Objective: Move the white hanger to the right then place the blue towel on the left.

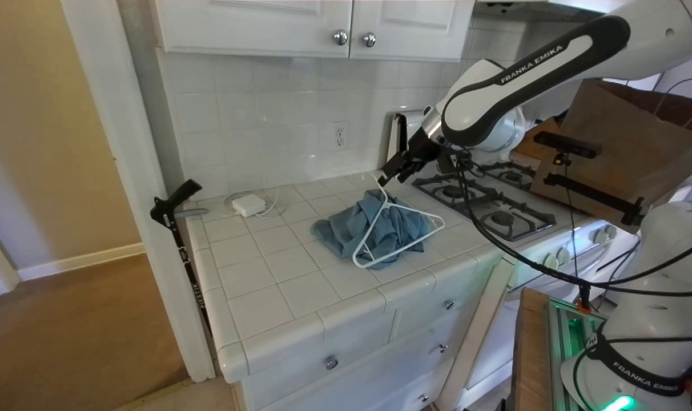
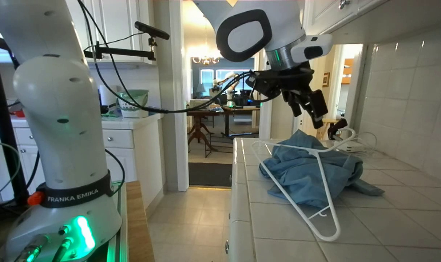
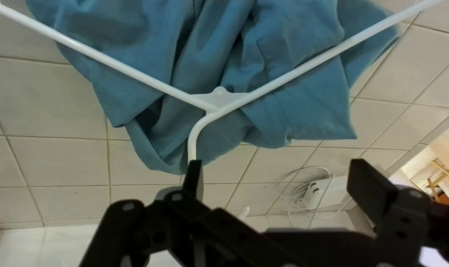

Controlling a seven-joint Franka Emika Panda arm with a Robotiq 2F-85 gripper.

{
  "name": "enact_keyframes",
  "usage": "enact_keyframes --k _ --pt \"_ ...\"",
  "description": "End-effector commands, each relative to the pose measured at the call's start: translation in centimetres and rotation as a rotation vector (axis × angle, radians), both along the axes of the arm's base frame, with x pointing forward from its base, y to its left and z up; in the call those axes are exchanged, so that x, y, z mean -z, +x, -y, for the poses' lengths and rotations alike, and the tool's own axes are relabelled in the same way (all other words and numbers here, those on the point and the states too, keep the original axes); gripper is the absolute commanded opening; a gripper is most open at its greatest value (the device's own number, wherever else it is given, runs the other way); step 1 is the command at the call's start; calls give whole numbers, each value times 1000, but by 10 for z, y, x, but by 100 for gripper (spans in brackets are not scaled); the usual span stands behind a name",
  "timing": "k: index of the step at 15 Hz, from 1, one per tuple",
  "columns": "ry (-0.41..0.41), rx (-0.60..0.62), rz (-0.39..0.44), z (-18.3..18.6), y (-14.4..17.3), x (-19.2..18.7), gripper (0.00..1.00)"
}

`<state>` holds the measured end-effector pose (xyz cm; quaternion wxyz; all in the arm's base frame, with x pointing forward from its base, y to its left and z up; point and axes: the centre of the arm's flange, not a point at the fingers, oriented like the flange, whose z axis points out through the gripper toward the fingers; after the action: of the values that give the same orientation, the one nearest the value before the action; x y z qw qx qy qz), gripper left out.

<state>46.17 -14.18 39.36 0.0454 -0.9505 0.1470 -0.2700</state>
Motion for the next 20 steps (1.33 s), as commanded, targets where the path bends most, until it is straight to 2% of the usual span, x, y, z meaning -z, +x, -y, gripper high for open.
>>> enact_keyframes --k 1,8,13,14,15,18,19,20 --pt "-22 3 4 14 14 27 100" --pt "-69 76 6 26 23 53 100" --pt "-64 124 23 37 35 60 98" --pt "-61 134 18 39 37 63 91" --pt "-55 143 14 40 38 66 90" --pt "-40 170 5 42 42 76 78" --pt "-33 183 3 41 44 79 62" --pt "-29 190 4 40 47 80 56"
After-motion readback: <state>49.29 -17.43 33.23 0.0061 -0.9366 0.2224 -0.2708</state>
